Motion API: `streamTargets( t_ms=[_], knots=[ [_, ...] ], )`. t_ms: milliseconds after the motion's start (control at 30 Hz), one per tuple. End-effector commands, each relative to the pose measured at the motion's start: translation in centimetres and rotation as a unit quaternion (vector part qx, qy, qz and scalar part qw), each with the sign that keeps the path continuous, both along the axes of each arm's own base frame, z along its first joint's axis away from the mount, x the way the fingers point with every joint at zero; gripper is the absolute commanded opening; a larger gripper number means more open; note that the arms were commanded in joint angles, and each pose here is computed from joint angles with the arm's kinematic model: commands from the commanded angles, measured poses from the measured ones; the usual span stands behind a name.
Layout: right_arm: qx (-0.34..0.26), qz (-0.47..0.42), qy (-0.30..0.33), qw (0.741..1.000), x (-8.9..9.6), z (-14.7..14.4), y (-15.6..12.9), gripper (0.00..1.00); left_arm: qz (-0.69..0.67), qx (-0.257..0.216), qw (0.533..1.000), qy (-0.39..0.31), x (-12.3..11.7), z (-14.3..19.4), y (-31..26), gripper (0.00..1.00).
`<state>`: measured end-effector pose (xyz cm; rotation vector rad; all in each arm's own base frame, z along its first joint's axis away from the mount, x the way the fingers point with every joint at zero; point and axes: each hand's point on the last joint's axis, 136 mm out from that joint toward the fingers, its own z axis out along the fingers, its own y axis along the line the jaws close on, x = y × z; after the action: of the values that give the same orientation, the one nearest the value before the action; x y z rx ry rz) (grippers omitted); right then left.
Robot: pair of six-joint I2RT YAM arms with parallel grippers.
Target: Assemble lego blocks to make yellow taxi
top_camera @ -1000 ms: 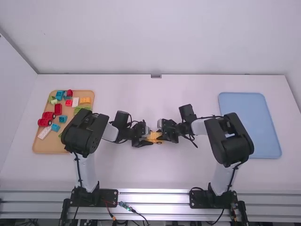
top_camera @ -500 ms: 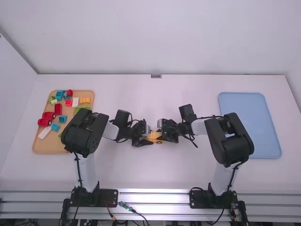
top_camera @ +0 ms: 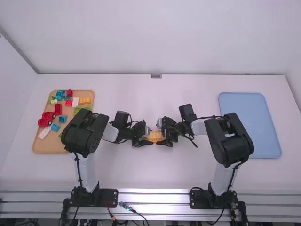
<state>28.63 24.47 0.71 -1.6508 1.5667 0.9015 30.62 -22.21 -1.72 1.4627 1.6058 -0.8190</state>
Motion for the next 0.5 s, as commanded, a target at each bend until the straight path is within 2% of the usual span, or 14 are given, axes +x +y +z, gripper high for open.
streamTargets(
  t_ms=[0,100,167,233,300,400,467],
  knots=[
    [0.015,0.004,-0.005,1.000,0.3,1.1,0.3,1.00,0.007,0.022,1.000,0.018,-1.0,-1.7,0.5,0.45],
    [0.042,0.001,-0.003,0.999,1.1,2.5,0.1,1.00,0.011,0.027,0.999,0.019,-0.9,-1.8,0.6,0.45],
    [0.063,0.001,-0.001,0.998,1.5,3.4,-0.3,0.96,0.020,0.039,0.999,0.021,-0.6,-2.2,0.9,0.45],
    [0.087,0.011,-0.006,0.996,1.5,4.3,-0.8,0.89,0.036,0.048,0.998,0.029,-0.3,-2.5,1.2,0.45],
    [0.113,0.022,-0.014,0.993,1.4,5.1,-1.4,0.75,0.041,0.051,0.997,0.034,-0.3,-2.6,1.3,0.45],
    [0.128,0.022,-0.020,0.991,1.6,5.6,-2.0,0.43,0.040,0.049,0.998,0.030,-0.4,-2.6,1.3,0.45],
    [0.125,0.013,-0.010,0.992,1.7,5.5,-2.1,0.00,0.040,0.048,0.998,0.028,-0.4,-2.6,1.3,0.45]
  ],
)
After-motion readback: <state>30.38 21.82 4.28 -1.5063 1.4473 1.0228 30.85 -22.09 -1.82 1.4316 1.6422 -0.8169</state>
